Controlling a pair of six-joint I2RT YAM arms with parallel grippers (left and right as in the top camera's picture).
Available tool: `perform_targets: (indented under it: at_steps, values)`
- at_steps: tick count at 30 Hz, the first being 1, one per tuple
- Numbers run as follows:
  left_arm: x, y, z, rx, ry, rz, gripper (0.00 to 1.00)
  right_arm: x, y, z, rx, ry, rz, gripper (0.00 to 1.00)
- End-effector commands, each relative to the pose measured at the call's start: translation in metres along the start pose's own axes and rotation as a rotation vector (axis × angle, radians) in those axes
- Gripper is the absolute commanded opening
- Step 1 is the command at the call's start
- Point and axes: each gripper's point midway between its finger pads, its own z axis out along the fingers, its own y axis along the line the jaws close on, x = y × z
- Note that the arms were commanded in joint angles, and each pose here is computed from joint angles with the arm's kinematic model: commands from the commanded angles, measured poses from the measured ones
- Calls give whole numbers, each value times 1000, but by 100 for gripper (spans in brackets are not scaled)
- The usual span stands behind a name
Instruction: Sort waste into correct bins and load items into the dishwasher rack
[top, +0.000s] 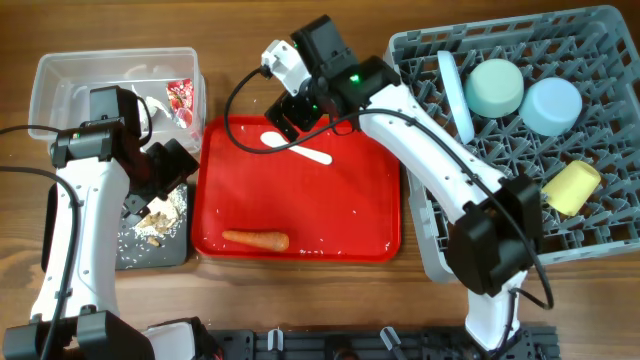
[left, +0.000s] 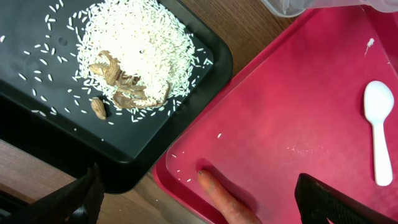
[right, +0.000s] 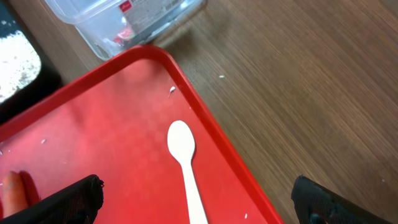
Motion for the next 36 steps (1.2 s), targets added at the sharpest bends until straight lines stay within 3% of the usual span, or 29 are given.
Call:
perform_targets:
  at_steps: [1,10,28,31,34,36]
  values:
    - [0,2,-5,3,-15,-22,100,11,14,33,-38,51,-42,100]
    - [-1,2,-5,3,-16,-22,100,35,24,83,-71,118,-52,92]
    - [-2,1,-5,7,-22,-22,100,76,43,147,-109,200,-41,88]
    - [-2,1,-5,7,-22,-22,100,79,43,151,-110,207,-42,80]
    - [-2,1,-5,7,-22,-22,100,82,44,153,-111,218,-28,59]
    - [-2,1,-5,7,-22,-22,100,83,41,153,-93,223,-1,56]
